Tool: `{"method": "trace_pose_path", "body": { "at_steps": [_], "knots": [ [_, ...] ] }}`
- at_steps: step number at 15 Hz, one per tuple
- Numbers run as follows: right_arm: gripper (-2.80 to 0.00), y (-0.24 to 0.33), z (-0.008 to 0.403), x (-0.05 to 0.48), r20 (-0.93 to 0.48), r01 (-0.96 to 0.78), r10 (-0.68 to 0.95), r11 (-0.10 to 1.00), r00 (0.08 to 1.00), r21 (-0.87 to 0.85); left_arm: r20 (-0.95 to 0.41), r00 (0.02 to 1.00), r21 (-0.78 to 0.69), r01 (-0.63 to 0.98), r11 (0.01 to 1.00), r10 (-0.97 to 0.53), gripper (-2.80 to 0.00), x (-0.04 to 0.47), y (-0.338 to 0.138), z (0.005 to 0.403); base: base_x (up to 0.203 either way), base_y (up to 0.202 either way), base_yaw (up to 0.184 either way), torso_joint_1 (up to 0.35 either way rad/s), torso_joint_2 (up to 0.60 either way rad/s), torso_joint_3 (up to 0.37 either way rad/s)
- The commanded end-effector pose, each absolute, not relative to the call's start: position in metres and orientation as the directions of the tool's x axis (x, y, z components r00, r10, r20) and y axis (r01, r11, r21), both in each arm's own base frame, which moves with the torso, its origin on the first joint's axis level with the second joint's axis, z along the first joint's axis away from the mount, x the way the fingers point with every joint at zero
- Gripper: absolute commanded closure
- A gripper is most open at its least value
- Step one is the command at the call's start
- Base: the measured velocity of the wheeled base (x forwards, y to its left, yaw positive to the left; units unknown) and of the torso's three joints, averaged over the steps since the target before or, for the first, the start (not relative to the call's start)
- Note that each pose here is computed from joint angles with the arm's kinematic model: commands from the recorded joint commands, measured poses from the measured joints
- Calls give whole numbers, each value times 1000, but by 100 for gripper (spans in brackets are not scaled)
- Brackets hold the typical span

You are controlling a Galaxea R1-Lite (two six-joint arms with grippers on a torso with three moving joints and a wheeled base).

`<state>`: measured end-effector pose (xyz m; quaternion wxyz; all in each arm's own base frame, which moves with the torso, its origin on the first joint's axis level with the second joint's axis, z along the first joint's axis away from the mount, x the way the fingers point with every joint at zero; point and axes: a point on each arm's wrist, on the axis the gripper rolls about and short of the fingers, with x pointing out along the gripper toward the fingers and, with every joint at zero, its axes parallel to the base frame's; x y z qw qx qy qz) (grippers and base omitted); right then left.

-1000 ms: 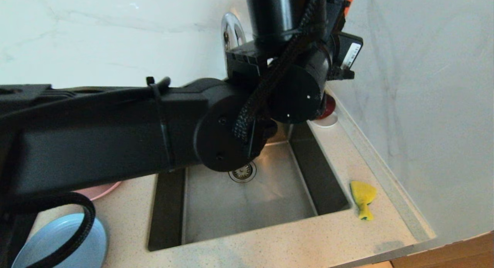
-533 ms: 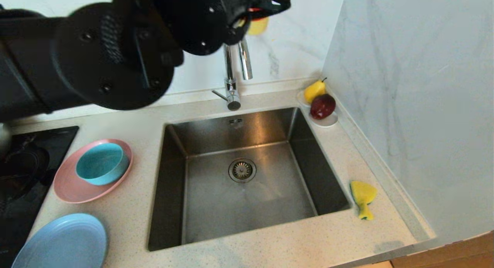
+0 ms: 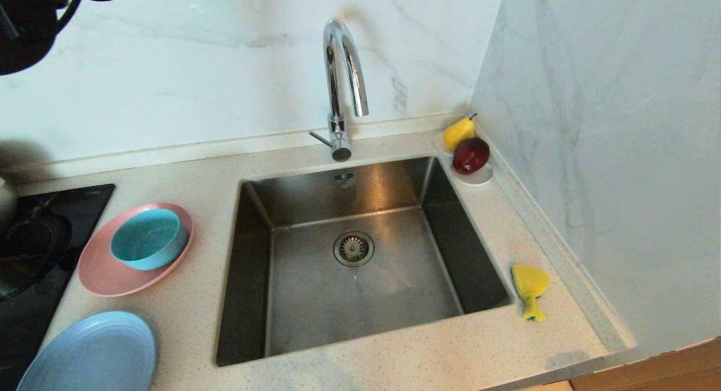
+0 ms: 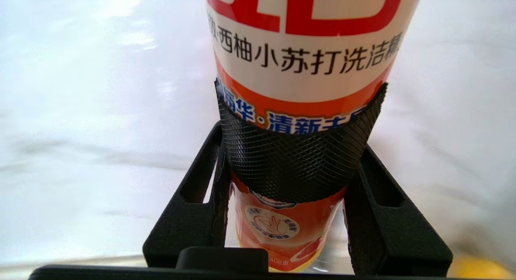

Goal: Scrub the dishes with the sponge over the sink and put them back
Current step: Place the dish soap on the table

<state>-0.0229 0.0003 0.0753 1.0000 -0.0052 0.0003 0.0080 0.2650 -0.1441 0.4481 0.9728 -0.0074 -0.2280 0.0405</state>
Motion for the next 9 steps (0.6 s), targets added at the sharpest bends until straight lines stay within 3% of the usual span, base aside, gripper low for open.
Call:
{"method": "trace_pose_path", "body": {
  "at_steps": [1,4,9],
  "knots": [
    [0,0,75,-23,0,-17,17,1000,1000,-11,420,889,-64,-175,983,185,0,268,-107,452,0,0,0,0,0,0],
    [0,0,75,-23,0,-17,17,1000,1000,-11,335,896,-129,-264,956,292,0,283,-73,439,0,0,0,0,0,0],
    [0,0,75,-23,0,-17,17,1000,1000,-11,103,916,-112,-378,919,389,0,320,-41,362,0,0,0,0,0,0]
  ]
}}
